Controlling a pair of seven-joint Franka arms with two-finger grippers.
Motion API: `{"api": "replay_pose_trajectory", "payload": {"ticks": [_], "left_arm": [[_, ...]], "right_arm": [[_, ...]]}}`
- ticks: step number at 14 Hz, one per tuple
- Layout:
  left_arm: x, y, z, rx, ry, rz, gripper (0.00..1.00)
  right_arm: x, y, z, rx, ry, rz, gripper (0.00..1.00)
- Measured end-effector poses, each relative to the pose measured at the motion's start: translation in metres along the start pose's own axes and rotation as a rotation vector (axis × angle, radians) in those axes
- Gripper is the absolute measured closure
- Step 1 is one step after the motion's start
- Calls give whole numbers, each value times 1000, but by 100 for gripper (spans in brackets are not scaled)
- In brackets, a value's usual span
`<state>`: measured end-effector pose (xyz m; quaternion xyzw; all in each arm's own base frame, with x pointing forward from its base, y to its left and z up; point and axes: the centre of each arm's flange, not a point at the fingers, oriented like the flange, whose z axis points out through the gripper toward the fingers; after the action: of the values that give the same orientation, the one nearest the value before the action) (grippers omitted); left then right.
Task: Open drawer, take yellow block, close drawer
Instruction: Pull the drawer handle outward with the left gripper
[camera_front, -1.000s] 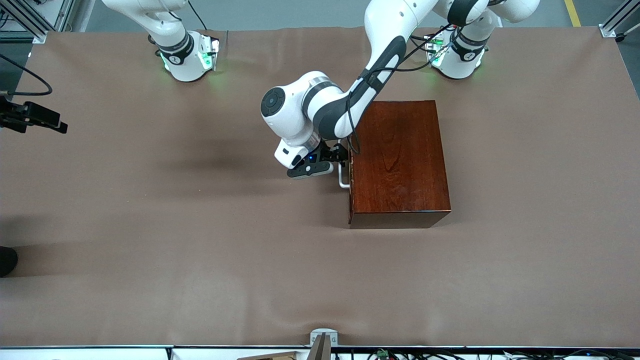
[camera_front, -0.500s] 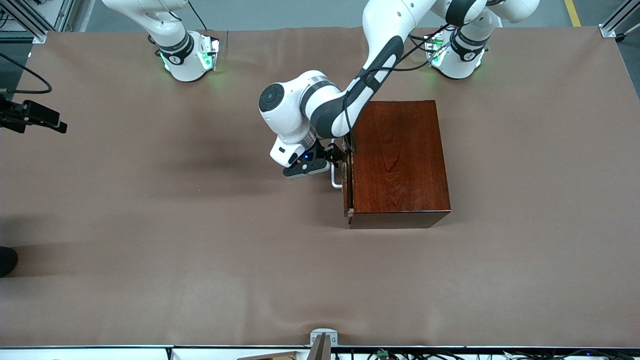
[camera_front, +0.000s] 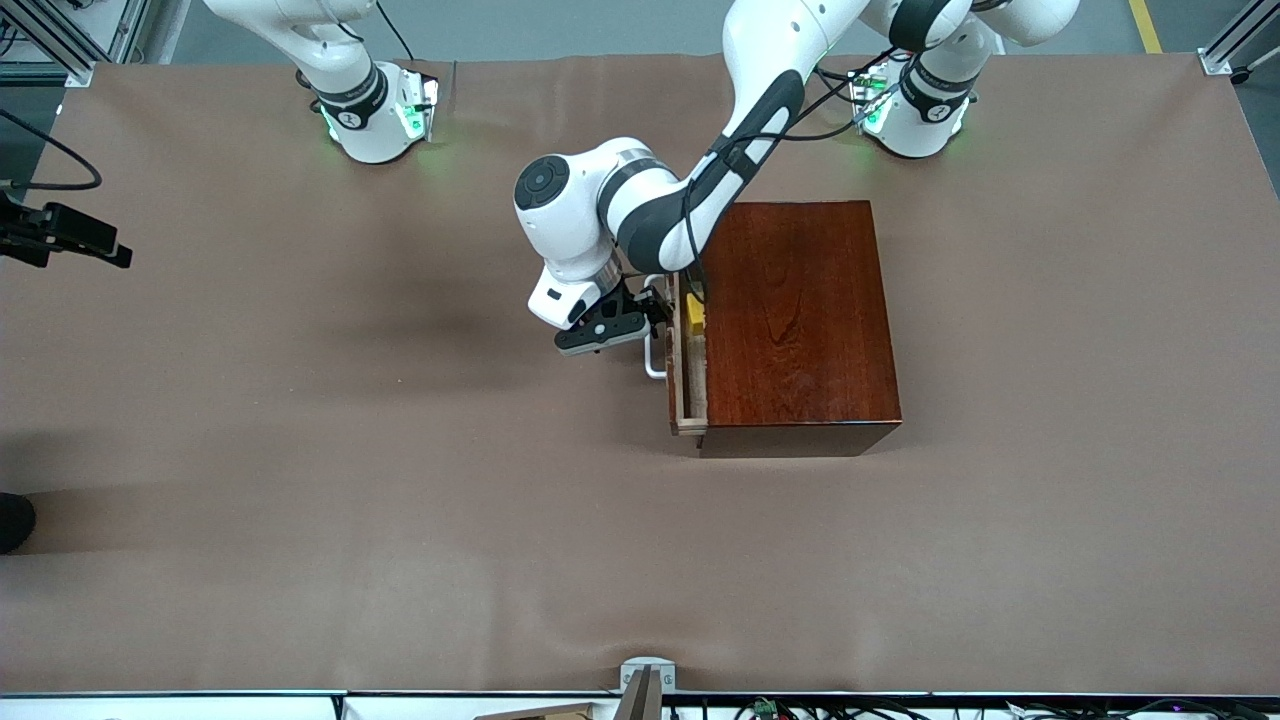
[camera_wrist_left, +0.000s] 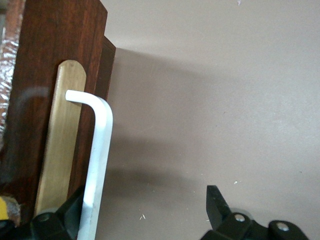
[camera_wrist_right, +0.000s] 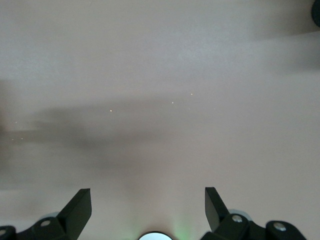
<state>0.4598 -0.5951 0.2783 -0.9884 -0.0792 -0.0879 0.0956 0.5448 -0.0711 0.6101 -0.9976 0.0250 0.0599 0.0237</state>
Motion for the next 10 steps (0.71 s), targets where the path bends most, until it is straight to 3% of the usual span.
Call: {"api": "replay_pose_trajectory", "payload": {"ticks": [10], "left_arm": [[2,0,0,-15,-2,-30,0]], "right_arm": [[3,0,-2,-4,7,-1,0]]}}
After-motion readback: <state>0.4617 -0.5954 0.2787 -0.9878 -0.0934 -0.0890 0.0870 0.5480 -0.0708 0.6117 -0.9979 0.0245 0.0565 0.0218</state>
